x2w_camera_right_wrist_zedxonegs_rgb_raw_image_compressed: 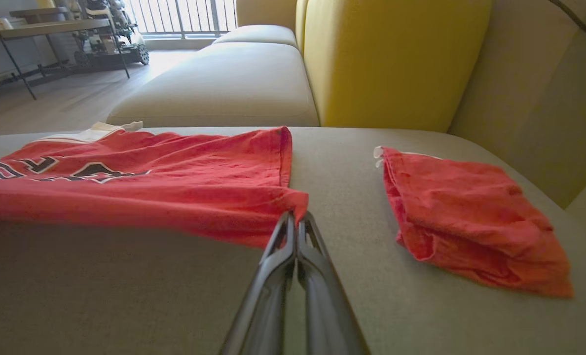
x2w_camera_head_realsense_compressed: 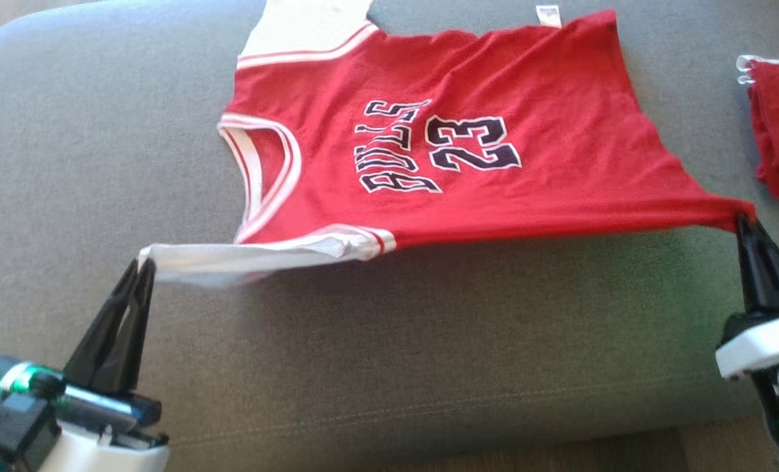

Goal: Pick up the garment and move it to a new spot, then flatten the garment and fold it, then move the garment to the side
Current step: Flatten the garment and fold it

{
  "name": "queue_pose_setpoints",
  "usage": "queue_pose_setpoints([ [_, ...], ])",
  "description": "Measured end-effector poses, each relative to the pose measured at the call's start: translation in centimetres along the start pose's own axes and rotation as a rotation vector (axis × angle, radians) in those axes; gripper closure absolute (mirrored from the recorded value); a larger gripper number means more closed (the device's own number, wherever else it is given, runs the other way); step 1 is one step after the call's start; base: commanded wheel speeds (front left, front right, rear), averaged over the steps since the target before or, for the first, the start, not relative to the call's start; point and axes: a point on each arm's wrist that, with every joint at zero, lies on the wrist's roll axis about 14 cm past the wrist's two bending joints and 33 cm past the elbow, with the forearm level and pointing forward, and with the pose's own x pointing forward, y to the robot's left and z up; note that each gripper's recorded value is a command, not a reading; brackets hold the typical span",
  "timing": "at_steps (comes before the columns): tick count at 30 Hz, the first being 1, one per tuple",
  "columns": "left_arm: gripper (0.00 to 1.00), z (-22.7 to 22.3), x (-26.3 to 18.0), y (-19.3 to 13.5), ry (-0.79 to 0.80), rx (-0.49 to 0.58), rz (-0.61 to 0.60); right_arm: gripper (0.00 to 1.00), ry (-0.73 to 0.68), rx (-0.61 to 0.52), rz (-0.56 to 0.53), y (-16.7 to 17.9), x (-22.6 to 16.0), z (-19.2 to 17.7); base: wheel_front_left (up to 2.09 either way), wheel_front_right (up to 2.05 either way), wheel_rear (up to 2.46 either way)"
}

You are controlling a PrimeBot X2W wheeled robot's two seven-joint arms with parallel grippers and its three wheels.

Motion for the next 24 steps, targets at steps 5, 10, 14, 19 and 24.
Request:
queue_pose_setpoints([
  [5, 1.0, -0.1, 0.1, -0.4, -0.002, -0.038, -0.007, 1.0, 0.029, -0.009, -0.015, 0.0, -0.4, -0.2, 0.0, 0.0, 0.0],
  [10, 1.0, -0.2, 2.9, -0.8, -0.035, -0.042, -0.042, 1.0, 0.065, -0.015, -0.001, 0.7, 1.2, -1.0, 0.0, 0.0, 0.0],
  [14, 1.0, -1.2, 5.9, -0.6, -0.037, -0.034, -0.068, 1.0, 0.091, -0.025, 0.013, 1.2, 3.5, -1.9, 0.0, 0.0, 0.0],
  [19, 1.0, -3.8, 8.6, -1.1, 0.011, -0.015, -0.117, 1.0, 0.115, -0.042, 0.04, 2.1, 6.5, -2.8, 0.0, 0.0, 0.0],
  [24, 1.0, -6.2, 10.7, -0.8, 0.063, -0.005, -0.141, 1.0, 0.152, -0.065, 0.057, 2.6, 8.8, -4.4, 0.0, 0.0, 0.0],
])
